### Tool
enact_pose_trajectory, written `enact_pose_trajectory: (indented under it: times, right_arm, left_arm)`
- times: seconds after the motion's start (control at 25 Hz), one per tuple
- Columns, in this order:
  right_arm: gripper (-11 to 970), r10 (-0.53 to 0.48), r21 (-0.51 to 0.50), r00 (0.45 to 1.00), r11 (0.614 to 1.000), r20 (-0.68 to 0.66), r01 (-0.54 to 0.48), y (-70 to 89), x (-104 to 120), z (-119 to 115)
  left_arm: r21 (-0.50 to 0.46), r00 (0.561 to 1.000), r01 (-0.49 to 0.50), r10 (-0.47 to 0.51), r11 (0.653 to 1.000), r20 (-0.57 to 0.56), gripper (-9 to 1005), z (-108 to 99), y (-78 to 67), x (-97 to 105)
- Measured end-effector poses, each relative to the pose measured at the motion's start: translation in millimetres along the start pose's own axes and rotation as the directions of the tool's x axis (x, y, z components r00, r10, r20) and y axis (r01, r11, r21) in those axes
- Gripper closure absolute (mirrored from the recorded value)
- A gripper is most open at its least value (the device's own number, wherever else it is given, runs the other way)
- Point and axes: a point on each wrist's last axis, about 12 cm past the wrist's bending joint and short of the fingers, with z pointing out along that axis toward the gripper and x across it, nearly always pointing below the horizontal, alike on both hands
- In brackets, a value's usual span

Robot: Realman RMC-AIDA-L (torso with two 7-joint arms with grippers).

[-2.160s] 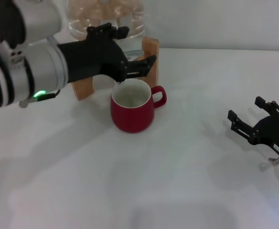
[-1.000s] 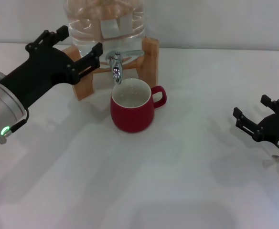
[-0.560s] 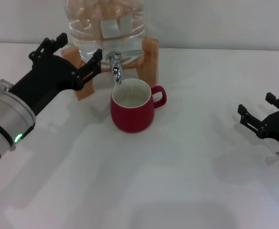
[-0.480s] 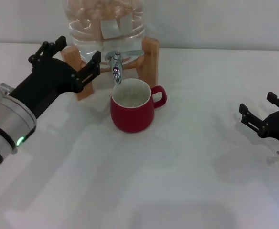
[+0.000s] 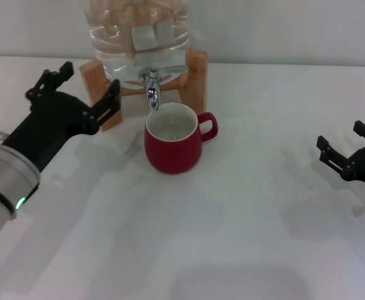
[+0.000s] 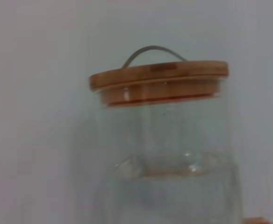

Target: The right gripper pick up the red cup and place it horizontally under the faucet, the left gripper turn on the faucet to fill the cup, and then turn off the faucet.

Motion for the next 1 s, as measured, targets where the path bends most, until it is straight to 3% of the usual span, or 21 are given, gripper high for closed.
enact_pose_trajectory:
  times: [0.44, 0.64, 1.0]
  right_arm:
    - [110, 0.000, 0.001, 1.000, 1.000, -0.007, 0.000, 0.1, 1, 1]
    - [111, 0.006, 0.014, 1.000, 1.000, -0.002, -0.006, -1.5, 0, 0]
    - [111, 0.020, 0.057, 1.000, 0.998, 0.022, -0.021, -7.9, -3, 1]
  left_arm:
    - [-0.116, 0.999, 0.004, -0.009, 0.993, -0.042, 120, -22, 13.4, 26]
    - [-0.130, 1.000, 0.021, -0.020, 0.991, 0.015, 120, -28, 20.8, 34]
    - [-0.132, 0.998, 0.015, -0.006, 0.991, 0.068, 120, -19, 33.4, 37]
